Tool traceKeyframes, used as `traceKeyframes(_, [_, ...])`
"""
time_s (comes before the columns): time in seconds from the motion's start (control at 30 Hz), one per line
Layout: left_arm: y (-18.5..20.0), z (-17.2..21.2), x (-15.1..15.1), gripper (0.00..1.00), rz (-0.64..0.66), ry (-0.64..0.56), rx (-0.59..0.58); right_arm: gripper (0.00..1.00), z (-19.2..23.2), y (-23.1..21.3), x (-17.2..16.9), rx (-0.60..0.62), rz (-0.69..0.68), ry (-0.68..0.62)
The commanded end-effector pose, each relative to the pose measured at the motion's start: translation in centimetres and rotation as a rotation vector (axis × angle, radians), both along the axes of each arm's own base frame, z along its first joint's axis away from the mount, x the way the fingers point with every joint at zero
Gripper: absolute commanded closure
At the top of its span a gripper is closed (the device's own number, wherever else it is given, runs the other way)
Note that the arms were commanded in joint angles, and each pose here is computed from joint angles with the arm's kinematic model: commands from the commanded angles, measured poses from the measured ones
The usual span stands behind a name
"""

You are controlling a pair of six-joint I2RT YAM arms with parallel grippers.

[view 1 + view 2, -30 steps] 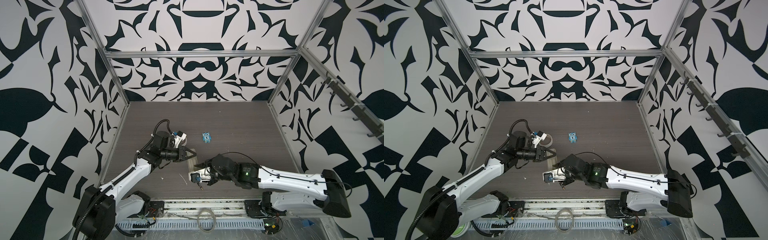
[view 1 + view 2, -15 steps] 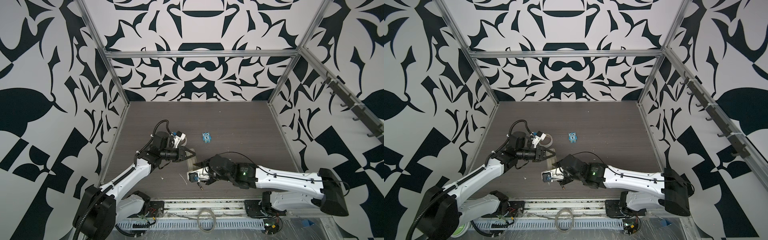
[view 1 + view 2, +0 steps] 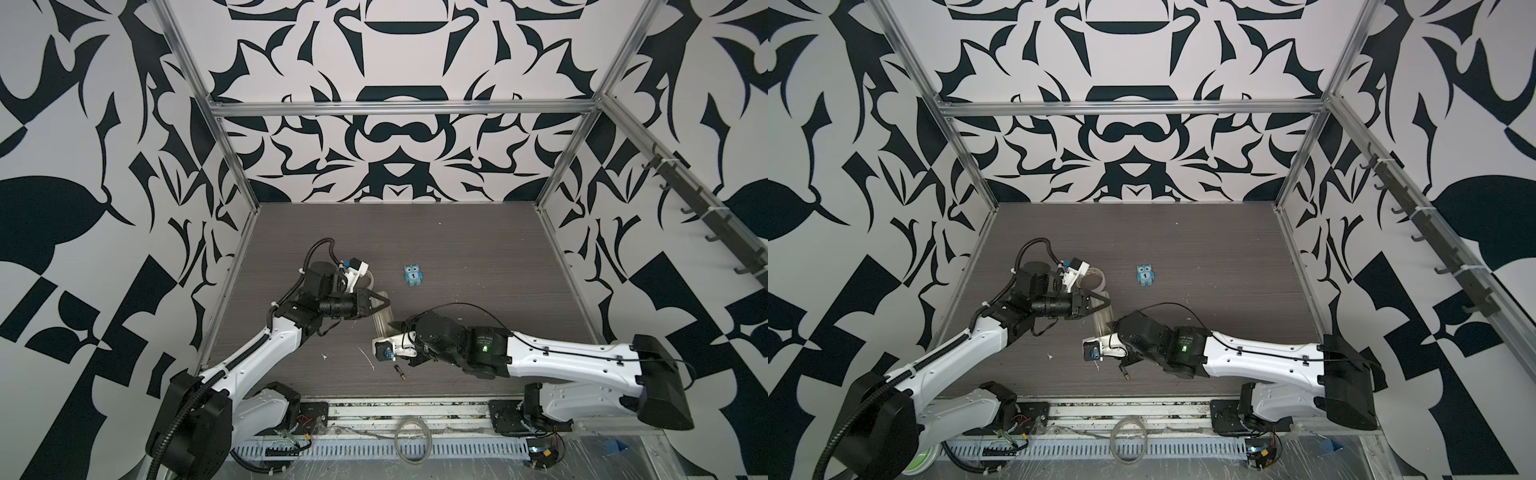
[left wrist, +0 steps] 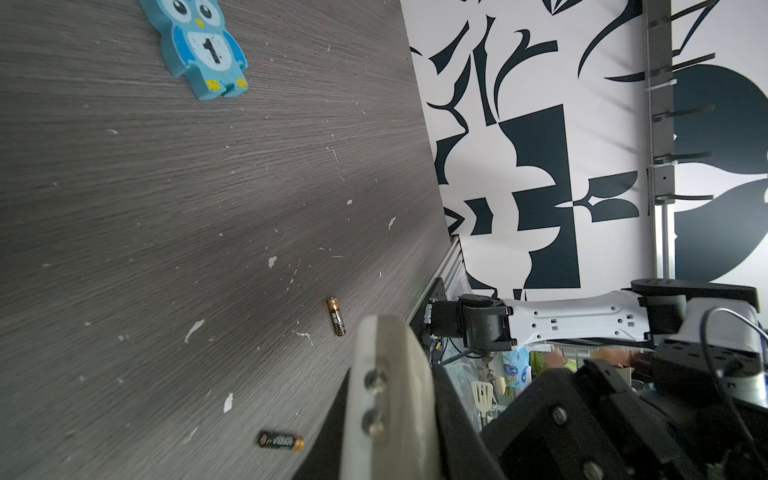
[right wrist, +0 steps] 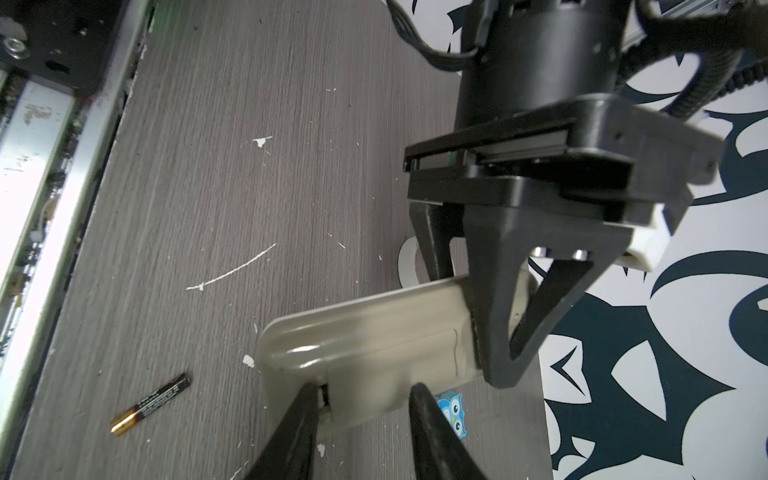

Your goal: Load the batteries into the remote control

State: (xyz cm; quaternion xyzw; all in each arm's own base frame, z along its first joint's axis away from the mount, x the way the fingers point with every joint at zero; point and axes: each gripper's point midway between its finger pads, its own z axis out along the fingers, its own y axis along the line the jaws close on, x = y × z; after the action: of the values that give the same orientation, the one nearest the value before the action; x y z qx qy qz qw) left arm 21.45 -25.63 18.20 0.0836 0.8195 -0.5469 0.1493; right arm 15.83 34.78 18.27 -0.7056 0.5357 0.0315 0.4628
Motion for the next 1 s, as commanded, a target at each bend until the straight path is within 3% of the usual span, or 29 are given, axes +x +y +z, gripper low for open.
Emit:
traceKeyframes(0.0, [-0.5,0.2,-2.1,1.00,-0.085,0.064,-0.036,0.61,2.9,0.0,2.3,0.081,-0.093,-0.100])
traceKeyframes(0.5, [-0.1,-0.8,-1.8,1.00,-0.061,0.063,0.014,0.62,3.2,-0.3,2.7,0.083,-0.116,-0.121])
traceKeyframes(0.8, [-0.1,-0.5,-1.9,1.00,-0.063,0.057,0.009,0.61,3.4,-0.1,-1.9,0.153,0.084,0.037])
traceKeyframes(0.97, [-0.2,-0.5,-2.0,1.00,-0.067,0.061,0.003,0.61,2.7,-0.1,-2.7,0.140,0.113,0.085])
